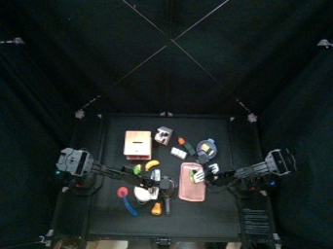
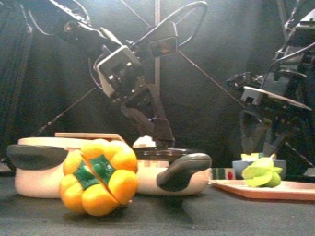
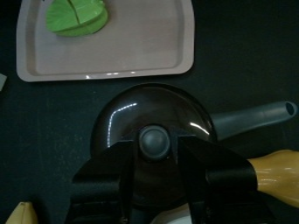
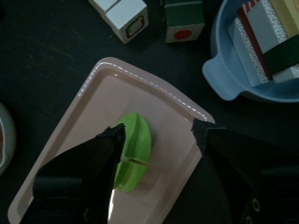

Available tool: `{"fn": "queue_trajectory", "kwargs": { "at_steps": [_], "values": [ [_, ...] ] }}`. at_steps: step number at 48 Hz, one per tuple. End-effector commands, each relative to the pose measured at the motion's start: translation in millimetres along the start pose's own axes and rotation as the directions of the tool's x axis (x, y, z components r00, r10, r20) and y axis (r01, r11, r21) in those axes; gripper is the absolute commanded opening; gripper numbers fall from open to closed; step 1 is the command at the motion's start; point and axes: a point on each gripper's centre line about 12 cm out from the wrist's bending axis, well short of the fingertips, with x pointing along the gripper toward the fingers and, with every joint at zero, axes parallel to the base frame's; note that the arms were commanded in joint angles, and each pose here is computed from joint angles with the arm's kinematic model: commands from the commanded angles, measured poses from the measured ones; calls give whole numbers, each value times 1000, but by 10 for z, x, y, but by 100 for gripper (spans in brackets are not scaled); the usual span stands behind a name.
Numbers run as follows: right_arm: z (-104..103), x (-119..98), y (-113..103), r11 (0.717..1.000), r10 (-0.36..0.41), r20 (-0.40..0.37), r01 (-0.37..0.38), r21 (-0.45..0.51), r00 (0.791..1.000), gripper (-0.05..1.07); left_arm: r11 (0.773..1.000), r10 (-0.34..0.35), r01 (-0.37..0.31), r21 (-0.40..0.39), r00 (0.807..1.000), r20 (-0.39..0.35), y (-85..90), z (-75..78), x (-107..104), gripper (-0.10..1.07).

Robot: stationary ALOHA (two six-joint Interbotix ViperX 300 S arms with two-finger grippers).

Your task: Place pot lid on pan

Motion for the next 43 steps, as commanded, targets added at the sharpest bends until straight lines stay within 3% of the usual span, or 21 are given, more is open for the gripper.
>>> {"fn": "queue_trajectory", "kwargs": {
  "at_steps": [1,43],
  "values": [
    [48,-54,35,1000,25,9,-25,15,1000,94,1000,-2,2,-5,1000,24,6,69,-25,65],
    [22,-33,48,999,31,-3,-31,14,1000,94,1000,-1,1,-26,1000,11,25,33,12,65]
  ]
}}
